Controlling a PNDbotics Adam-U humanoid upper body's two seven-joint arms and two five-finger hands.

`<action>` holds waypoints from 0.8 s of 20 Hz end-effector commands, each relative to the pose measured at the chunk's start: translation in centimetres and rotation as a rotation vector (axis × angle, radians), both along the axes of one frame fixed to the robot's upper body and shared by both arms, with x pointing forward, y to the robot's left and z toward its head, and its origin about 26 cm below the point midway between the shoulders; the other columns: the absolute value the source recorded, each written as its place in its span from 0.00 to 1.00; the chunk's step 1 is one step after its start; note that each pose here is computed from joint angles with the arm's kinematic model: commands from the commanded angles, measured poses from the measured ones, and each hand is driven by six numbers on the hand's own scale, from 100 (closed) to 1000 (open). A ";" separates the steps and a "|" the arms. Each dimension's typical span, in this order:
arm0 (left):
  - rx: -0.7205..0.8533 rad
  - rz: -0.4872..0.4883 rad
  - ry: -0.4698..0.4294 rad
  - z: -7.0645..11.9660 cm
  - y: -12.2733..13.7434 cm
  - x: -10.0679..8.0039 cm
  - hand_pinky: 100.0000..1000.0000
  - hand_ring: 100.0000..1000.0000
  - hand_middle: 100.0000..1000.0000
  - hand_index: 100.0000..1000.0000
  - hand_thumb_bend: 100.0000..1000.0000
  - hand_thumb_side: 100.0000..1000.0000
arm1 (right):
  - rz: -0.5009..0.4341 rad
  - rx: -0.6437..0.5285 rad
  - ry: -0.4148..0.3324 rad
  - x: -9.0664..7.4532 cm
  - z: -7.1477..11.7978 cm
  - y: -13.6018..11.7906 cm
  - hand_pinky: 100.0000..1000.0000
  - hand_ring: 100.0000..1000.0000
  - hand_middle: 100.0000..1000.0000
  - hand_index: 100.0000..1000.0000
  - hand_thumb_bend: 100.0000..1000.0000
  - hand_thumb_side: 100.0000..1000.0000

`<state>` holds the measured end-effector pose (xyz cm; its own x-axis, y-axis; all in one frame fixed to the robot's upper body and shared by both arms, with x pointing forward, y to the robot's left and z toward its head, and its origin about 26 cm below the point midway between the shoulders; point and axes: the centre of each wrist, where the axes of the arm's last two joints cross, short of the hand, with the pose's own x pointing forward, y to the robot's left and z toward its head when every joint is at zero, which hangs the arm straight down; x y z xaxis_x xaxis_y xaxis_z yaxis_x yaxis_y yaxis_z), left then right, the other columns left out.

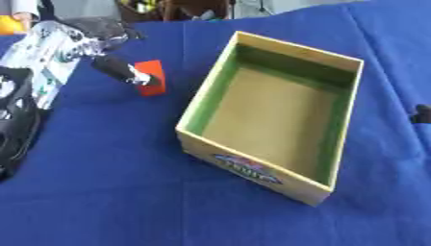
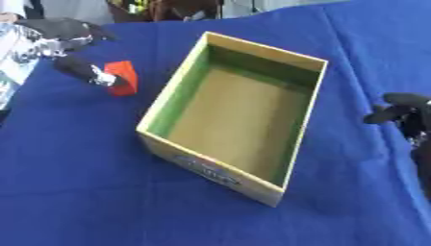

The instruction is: Pick up objects on the table and place them in the box.

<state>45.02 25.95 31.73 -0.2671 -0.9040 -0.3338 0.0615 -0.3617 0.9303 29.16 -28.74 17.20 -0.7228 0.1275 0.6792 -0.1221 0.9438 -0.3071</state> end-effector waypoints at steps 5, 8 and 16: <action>0.039 0.042 -0.004 1.4 1.2 0.3 0.54 0.76 0.85 0.99 0.49 0.59 | 0.003 -0.017 -0.027 -0.2 0.7 0.3 0.86 0.60 0.47 0.74 0.00 0.90; -0.013 0.030 0.003 1.2 1.6 0.6 0.48 0.72 0.87 0.97 0.47 0.57 | 0.001 -0.018 -0.027 -0.2 0.7 0.3 0.86 0.60 0.47 0.74 0.00 0.90; -0.116 0.017 0.000 0.9 2.0 0.9 0.38 0.65 0.83 0.93 0.40 0.53 | 0.000 -0.022 -0.023 -0.1 0.7 0.5 0.86 0.60 0.47 0.74 0.00 0.91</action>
<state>46.21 27.39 30.88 -0.2697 -0.9346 -0.2319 0.1148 -0.2703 0.9559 29.28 -28.38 17.26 -0.7219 0.1347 0.6788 -0.1203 0.9415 -0.3148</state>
